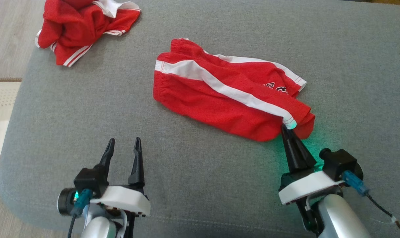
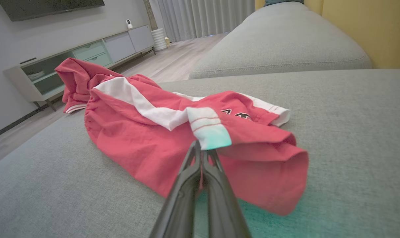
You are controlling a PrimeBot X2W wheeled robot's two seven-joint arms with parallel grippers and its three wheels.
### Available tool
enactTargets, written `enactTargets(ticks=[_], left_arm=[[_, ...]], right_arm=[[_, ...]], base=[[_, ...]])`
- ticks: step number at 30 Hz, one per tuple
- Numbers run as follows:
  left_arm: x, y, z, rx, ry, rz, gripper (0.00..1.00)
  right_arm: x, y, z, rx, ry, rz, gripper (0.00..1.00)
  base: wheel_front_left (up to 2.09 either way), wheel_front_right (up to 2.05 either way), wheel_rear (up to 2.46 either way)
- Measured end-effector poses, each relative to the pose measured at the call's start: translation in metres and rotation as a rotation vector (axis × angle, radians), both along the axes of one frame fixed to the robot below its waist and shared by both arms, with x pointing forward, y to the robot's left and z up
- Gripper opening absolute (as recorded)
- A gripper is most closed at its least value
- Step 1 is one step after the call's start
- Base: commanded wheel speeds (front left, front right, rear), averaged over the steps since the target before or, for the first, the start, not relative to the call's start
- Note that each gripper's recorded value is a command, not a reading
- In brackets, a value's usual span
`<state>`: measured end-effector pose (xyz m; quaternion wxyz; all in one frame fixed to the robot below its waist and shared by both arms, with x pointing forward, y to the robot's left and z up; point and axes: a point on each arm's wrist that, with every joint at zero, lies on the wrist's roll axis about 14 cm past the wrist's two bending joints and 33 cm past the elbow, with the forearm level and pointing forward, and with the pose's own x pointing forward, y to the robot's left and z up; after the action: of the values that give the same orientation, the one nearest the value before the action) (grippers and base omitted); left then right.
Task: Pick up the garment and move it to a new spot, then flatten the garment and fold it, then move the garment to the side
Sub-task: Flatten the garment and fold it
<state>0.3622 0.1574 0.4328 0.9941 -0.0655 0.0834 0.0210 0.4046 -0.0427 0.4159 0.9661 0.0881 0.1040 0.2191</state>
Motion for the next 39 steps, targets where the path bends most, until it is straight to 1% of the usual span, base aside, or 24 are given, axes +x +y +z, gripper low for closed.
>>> enactTargets(ticks=[2, 9, 14, 19, 25, 32, 39], left_arm=[[0.001, 0.000, 0.000, 0.000, 0.000, 0.000, 1.00], [0.003, -0.001, -0.001, 0.004, -0.001, -0.007, 1.00], [0.007, -0.007, 0.000, 0.003, -0.006, -0.025, 1.00], [0.016, -0.019, 0.005, 0.003, -0.029, -0.071, 1.00], [0.033, -0.039, 0.009, -0.016, -0.047, -0.149, 1.00], [0.045, -0.059, -0.023, -0.067, 0.093, -0.238, 1.00], [0.052, -0.075, -0.032, -0.064, 0.118, -0.303, 1.00]], right_arm=[[0.001, -0.004, 0.001, 0.000, -0.003, -0.013, 0.00], [0.011, -0.018, 0.022, 0.018, -0.069, -0.063, 0.00], [0.007, -0.030, 0.029, 0.011, -0.091, -0.097, 0.00], [-0.001, -0.049, 0.030, -0.025, -0.100, -0.142, 0.00], [-0.014, -0.087, 0.020, -0.095, -0.075, -0.237, 0.00], [-0.018, -0.118, 0.009, -0.149, -0.045, -0.318, 0.00], [-0.013, -0.123, 0.010, -0.159, -0.051, -0.328, 0.00]], base=[[0.00, 0.00, 0.00], [0.00, 0.00, 0.00], [0.00, 0.00, 0.00], [0.00, 0.00, 0.00], [0.00, 0.00, 0.00], [0.00, 0.00, 0.00], [0.00, 0.00, 0.00]])
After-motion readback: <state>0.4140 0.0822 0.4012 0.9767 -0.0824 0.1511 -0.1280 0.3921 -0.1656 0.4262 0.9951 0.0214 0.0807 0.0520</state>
